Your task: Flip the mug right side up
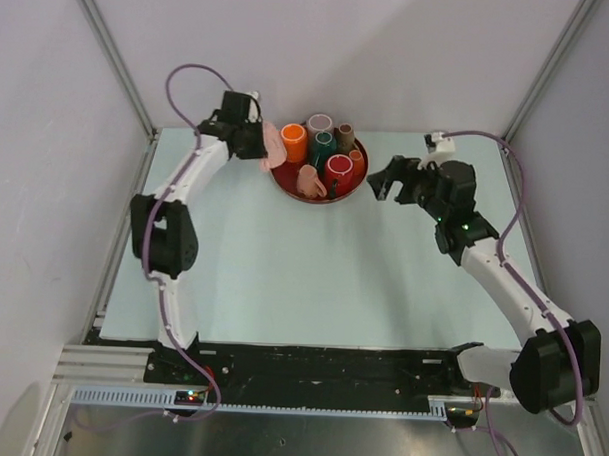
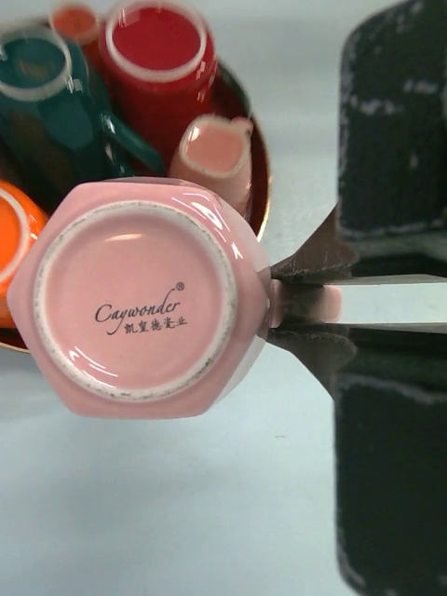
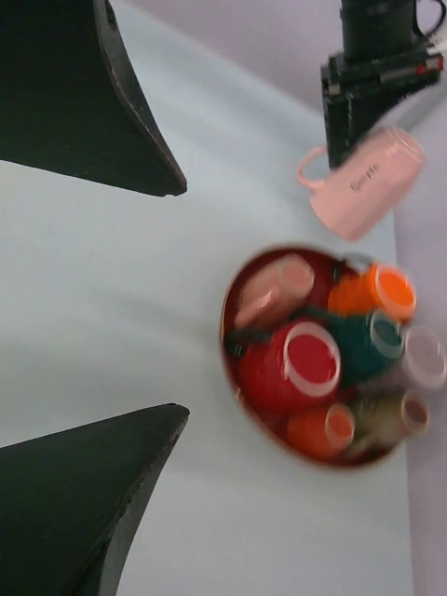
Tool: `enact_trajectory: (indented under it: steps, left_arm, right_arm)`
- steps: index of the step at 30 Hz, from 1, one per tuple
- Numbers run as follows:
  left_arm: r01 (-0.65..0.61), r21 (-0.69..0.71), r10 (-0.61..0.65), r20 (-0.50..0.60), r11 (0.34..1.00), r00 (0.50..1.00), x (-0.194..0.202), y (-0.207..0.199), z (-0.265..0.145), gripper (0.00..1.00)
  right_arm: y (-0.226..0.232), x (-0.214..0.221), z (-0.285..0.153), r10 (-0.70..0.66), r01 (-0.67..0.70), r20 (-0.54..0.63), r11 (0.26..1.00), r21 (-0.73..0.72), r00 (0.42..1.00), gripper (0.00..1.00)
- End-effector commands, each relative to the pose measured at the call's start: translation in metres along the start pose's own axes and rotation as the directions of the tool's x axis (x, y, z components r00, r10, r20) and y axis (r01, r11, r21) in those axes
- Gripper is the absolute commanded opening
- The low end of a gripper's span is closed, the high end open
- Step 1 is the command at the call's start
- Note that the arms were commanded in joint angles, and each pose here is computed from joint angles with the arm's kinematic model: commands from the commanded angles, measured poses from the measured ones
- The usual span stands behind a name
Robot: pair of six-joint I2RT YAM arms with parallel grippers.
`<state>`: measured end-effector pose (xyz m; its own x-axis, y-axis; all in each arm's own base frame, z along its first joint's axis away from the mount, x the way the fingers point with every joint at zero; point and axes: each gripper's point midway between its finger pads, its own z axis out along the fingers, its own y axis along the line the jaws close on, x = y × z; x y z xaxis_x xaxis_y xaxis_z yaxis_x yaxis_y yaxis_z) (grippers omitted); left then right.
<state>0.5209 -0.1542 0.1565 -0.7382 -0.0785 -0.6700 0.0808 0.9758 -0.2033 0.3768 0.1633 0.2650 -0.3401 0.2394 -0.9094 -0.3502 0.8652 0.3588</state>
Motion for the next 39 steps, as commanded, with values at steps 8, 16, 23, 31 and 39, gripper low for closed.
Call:
enact_trajectory:
  steps: [8,16,23,31,39]
  left_arm:
    - [-0.116,0.650,-0.009,0.186,0.751,0.983,-0.063,-0.129,-0.209,0.00]
    - [-0.088,0.769,0.001,0.112,0.633,0.994,-0.048,-0.161,-0.240,0.00]
    - [-0.109,0.809,0.041,0.105,0.578,0.994,-0.037,-0.178,-0.251,0.00]
    - [-0.080,0.766,0.073,0.043,0.638,0.996,-0.007,-0.165,-0.211,0.14]
    - [-0.187,0.387,0.132,0.165,0.903,0.977,-0.019,-0.080,-0.155,0.99]
  right_arm:
    - [0.139,-0.073,0.032,0.327,-0.273,0.002,0.791,-0.547,0.945,0.99]
    - [0.160,-0.085,0.046,0.398,-0.327,-0.031,0.705,-0.629,0.917,0.99]
    - [0.158,-0.077,0.060,0.436,-0.382,-0.071,0.687,-0.618,0.897,0.94]
    - [0.147,-0.104,0.042,0.481,-0.403,-0.070,0.637,-0.657,0.874,0.02]
    - [-0.001,-0.067,0.001,0.240,-0.241,0.022,0.959,0.152,0.970,0.00]
